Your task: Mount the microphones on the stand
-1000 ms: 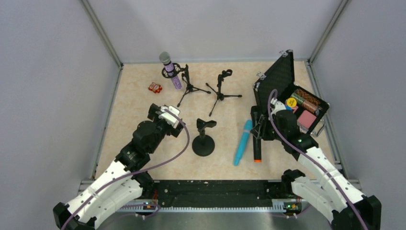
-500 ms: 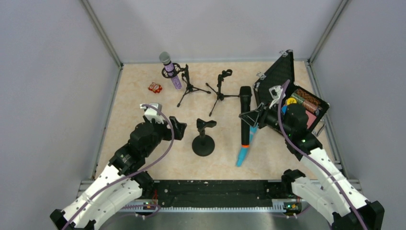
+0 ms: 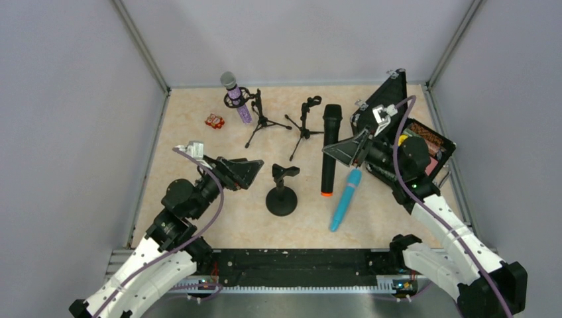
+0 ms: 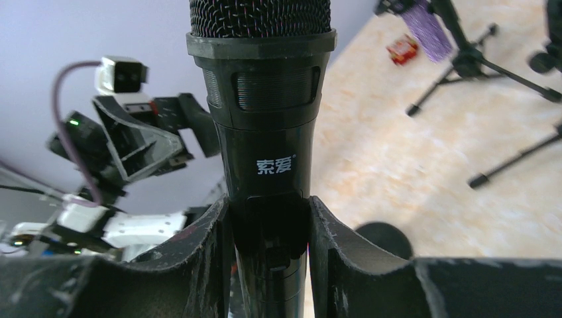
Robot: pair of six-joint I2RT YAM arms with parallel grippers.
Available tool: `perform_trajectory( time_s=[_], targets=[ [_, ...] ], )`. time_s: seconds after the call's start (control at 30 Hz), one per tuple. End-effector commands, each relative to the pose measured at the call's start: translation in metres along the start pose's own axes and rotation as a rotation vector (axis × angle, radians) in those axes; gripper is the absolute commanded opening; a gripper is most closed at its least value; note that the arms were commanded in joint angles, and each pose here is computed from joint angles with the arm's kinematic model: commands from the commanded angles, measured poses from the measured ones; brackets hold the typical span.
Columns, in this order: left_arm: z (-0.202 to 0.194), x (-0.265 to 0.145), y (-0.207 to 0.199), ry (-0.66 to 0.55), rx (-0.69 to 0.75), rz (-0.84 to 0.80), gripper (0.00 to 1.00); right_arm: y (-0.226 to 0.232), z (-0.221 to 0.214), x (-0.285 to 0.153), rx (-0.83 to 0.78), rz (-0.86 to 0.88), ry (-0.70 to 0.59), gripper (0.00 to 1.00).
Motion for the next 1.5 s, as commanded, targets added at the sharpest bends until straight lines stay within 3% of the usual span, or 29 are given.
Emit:
perform_trajectory(
  time_s=[0.0,0.17,0.27,0.63,0.97,1.33,1.43,1.47],
  targets=[
    [0.024,0.010,-0.040,-0.005,-0.023,-0.308,0.99,0.056,0.031,0.002,-0.046,0.206,-0.086,0.00],
    [0.025,0.034,-0.060,0.205,-0.039,-0.420,0.99,0.065,0.041,0.006,-0.012,0.180,-0.076,0.00],
    [0.023,0.048,-0.071,0.257,-0.046,-0.461,0.99,0.065,0.041,0.007,0.016,0.180,-0.074,0.00],
    [-0.010,0.083,-0.101,0.356,0.017,-0.586,0.99,0.063,0.034,0.009,0.073,0.181,-0.061,0.00],
    [-0.034,0.101,-0.106,0.389,0.018,-0.668,0.91,0.062,0.030,0.002,0.076,0.177,-0.111,0.00],
    [-0.055,0.112,-0.113,0.469,-0.066,-0.767,0.54,0.052,0.025,-0.001,0.096,0.109,-0.161,0.00],
    [-0.056,0.108,-0.110,0.462,-0.062,-0.755,0.32,0.050,0.024,-0.001,0.090,0.099,-0.159,0.00],
    [-0.056,0.107,-0.108,0.458,-0.052,-0.744,0.09,0.049,0.024,-0.001,0.084,0.091,-0.158,0.00]
  ],
)
Point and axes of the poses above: each gripper's point midway between its finger pads, its own x axis out along the fingers, its own y axis along the line the jaws close on, z = x × y, the point moved 10 cm from there along -x, back along the fingers, and after that the axes turned 8 degrees about x, right-handed, at the moved point
